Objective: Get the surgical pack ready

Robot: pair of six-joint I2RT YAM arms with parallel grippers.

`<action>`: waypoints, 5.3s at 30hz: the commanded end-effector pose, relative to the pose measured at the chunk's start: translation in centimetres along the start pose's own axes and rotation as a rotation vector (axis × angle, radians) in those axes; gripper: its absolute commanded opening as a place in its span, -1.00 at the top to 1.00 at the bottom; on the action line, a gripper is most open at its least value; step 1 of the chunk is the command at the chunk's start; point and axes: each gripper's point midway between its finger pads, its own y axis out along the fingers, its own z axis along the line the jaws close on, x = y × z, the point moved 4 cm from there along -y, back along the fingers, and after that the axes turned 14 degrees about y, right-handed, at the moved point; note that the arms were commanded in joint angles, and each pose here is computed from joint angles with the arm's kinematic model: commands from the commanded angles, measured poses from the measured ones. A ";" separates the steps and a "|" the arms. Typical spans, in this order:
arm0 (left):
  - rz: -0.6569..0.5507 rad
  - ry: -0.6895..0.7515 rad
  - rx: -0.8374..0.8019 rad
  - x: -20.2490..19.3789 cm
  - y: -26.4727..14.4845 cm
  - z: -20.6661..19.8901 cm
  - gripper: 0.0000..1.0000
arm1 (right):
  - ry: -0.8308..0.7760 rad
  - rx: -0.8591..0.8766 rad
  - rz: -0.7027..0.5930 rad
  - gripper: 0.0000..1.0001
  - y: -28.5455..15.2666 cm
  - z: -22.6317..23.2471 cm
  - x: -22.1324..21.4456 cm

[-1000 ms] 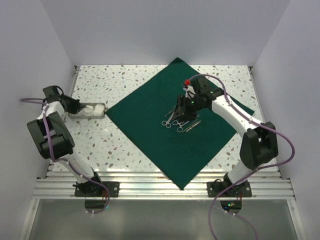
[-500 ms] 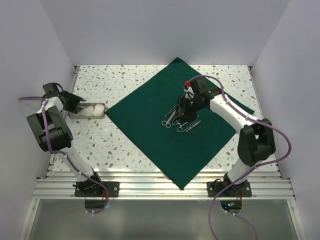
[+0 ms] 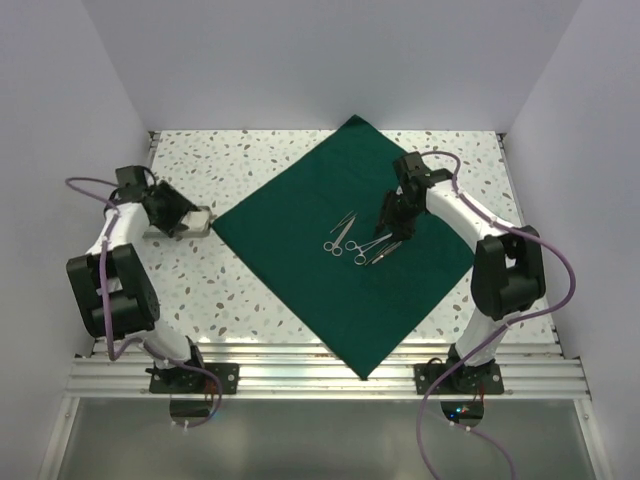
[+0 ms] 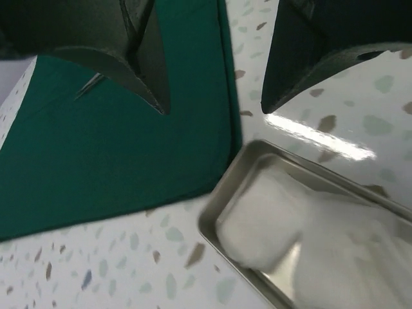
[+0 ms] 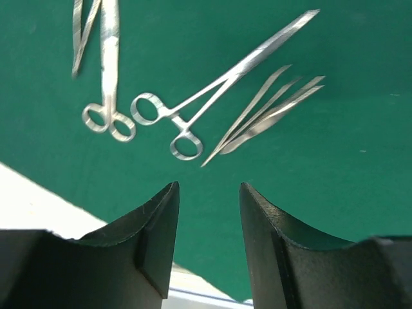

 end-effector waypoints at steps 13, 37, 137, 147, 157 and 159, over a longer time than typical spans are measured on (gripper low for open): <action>0.041 0.412 -0.205 -8.2 -4.3 -11.5 -0.27 | 0.155 -0.145 -0.048 0.26 4.4 -5.0 4.0; 0.199 0.607 -0.316 -14.6 -3.2 -17.2 -0.26 | 0.189 -0.122 -0.033 0.39 6.9 -4.2 4.9; 0.371 0.680 -1.297 -20.2 -14.5 -25.8 -0.37 | -0.542 1.118 0.373 1.00 -11.4 11.2 -10.4; 0.356 0.637 -1.240 -18.7 -12.3 -25.5 0.85 | -0.549 1.105 0.410 1.00 -11.7 12.8 -10.3; 0.069 0.310 -0.370 -3.2 -3.7 -9.7 1.00 | -0.315 0.281 0.065 -0.15 -3.4 5.5 -3.4; 0.006 0.181 -0.229 -0.6 -2.7 -5.1 1.00 | -0.270 0.231 0.062 -0.15 -2.8 4.2 -2.6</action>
